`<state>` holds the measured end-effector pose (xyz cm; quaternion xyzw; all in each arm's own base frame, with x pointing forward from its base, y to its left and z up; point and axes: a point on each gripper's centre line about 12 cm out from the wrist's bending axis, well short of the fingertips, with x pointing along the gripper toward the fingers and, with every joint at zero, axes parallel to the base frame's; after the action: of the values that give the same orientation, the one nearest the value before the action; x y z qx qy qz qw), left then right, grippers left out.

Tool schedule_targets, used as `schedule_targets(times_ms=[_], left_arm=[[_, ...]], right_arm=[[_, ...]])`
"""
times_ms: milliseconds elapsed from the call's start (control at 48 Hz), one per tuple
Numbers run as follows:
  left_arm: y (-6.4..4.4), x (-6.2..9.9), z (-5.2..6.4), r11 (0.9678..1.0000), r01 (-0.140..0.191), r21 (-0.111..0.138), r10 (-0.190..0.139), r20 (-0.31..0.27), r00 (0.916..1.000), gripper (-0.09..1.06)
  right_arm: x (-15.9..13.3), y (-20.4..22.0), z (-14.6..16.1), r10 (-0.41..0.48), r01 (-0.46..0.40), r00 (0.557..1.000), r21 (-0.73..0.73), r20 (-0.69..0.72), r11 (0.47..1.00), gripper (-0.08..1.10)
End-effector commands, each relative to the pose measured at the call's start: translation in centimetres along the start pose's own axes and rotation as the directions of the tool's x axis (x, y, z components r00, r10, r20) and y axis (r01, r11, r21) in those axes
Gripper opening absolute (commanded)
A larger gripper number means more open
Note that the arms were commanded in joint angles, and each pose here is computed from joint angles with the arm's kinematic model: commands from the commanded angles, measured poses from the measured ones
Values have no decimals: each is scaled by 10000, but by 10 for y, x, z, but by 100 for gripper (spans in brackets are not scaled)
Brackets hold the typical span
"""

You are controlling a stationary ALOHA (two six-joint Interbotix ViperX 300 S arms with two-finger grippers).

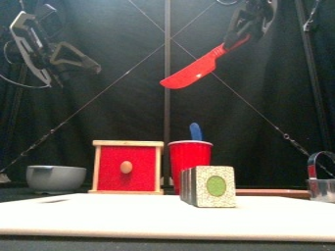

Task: Place sushi on board then cut the sushi with the knife then place the pieces on the plate
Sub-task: Grasp knife edge with left hand

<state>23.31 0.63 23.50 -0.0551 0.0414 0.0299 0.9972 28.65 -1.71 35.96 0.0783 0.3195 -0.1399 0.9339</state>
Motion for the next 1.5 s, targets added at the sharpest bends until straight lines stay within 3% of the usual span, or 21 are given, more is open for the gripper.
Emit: schedule_targets(times_ms=[21, 333, 479, 667, 938, 1083, 1271, 1354, 1500], left_arm=[[-1, 4, 16, 10000, 10, 9, -11, 599, 9982, 0], [-4, 5, 24, 9999, 142, 21, -144, 970, 9952, 1], [-8, 7, 26, 9995, 303, 129, -315, 987, 9946, 8], [-24, 16, 18, 9946, 956, 412, -977, 508, 9939, 32], [-42, 48, 3, 9888, 1414, 480, -1377, -742, 9877, 74], [-46, 66, -9, 9888, 1424, 452, -1316, -1869, 9735, 89], [-51, 91, -22, 9884, 1439, 480, -1191, -3419, 9322, 93], [-53, 100, -26, 9885, 1437, 482, -1156, -3733, 9205, 93], [-55, 115, -32, 9881, 1446, 530, -1122, -3958, 9115, 93]], right_arm=[[-6, -1, -12, 729, -737, 9897, 13, 1230, 9973, 37], [14, 8, -54, 2187, -2180, 9461, -297, 2391, 9755, 37], [28, 16, -72, 2696, -2634, 9325, -584, 2402, 9629, 37], [45, 28, -99, 3255, -3154, 9256, -819, 1933, 9454, 36], [69, 38, -110, 3408, -3341, 9303, -702, 1359, 9399, 37], [76, 42, -110, 3409, -3335, 9326, -784, 1185, 9395, 36], [79, 43, -110, 3395, -3306, 9339, -904, 1127, 9394, 36], [79, 43, -109, 3406, -3316, 9331, -905, 1154, 9391, 36], [79, 44, -109, 3442, -3349, 9312, -910, 1201, 9378, 36]])
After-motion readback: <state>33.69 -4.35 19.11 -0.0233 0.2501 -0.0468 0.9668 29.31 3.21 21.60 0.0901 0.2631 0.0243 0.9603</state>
